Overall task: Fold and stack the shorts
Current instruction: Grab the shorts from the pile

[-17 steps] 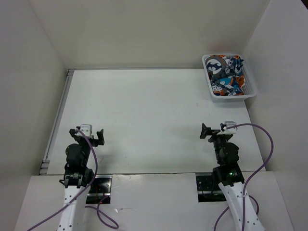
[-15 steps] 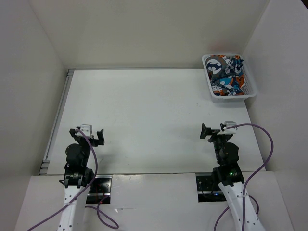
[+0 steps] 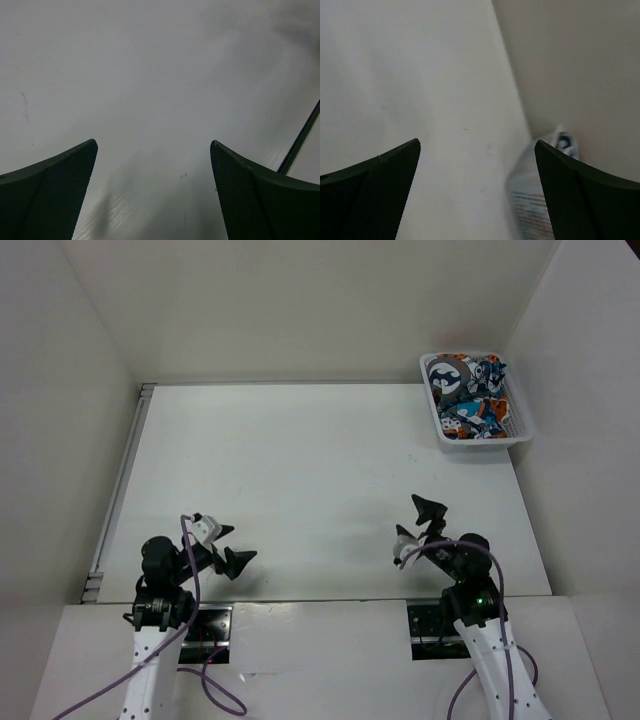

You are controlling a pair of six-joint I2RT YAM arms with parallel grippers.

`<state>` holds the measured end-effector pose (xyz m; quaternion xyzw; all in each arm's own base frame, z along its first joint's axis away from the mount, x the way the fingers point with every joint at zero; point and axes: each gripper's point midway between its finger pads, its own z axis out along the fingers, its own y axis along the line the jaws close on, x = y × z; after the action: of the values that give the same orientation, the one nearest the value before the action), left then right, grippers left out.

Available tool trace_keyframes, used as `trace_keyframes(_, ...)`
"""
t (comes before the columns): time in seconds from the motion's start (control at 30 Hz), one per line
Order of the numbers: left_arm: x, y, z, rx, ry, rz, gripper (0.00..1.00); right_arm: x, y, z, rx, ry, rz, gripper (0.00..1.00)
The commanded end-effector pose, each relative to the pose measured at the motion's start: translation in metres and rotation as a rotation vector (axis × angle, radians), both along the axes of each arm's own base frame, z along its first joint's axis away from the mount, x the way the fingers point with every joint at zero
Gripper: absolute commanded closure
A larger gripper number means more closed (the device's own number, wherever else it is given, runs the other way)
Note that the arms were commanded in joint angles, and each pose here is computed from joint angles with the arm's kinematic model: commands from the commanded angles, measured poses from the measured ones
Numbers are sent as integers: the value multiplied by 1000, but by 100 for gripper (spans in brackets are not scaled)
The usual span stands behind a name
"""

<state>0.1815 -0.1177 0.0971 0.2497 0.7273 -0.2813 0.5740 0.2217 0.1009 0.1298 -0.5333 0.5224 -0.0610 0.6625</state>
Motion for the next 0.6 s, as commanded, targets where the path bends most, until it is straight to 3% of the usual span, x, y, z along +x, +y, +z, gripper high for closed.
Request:
trace_keyframes(0.0,2,-10,23,-7,-155,-85,0,3,7,6,-571,-476,169,0)
trace_keyframes(0.03,4,-12,32,-6,-201,-98,0,5,5,16,-572,-515,145,0)
trace_keyframes(0.07,8,-13,56,4,-330,-113,0,5,8,37,-538,-585,129,0)
trace_keyframes(0.1,9,-15,69,9,-399,-123,0,2,10,79,-478,-737,90,0)
trace_keyframes(0.13,11,-17,83,8,-431,-138,0,-1,13,96,-448,-772,95,0)
trace_keyframes(0.17,15,-17,96,8,-446,-127,0,-2,15,108,-433,-792,102,0)
trace_keyframes(0.2,28,-16,89,3,-342,-106,0,2,16,111,-436,-763,111,0)
trace_keyframes(0.23,44,-10,119,7,-357,-40,0,4,12,139,-433,-756,86,0)
trace_keyframes(0.27,57,-8,118,13,-275,-3,0,27,14,118,-423,-584,104,0)
trace_keyframes(0.33,97,0,91,62,-31,100,0,59,-1,152,-351,-453,-35,0)
trace_keyframes(0.37,108,-7,110,85,40,97,0,92,0,121,-256,-212,-82,0)
trace_keyframes(0.4,128,-9,77,130,201,110,0,116,-21,122,-209,-114,-244,0)
trace_keyframes(0.43,142,-10,75,159,257,127,0,141,-28,163,-103,-93,-346,0)
trace_keyframes(0.47,155,-4,67,210,329,179,0,181,-36,121,-66,102,-459,0)
trace_keyframes(0.5,179,-2,43,252,420,204,0,202,-67,112,109,250,-630,0)
trace_keyframes(0.53,215,-4,80,245,355,233,0,223,-81,141,184,331,-685,0)
trace_keyframes(0.57,221,3,74,250,434,232,0,241,-97,134,262,418,-745,0)
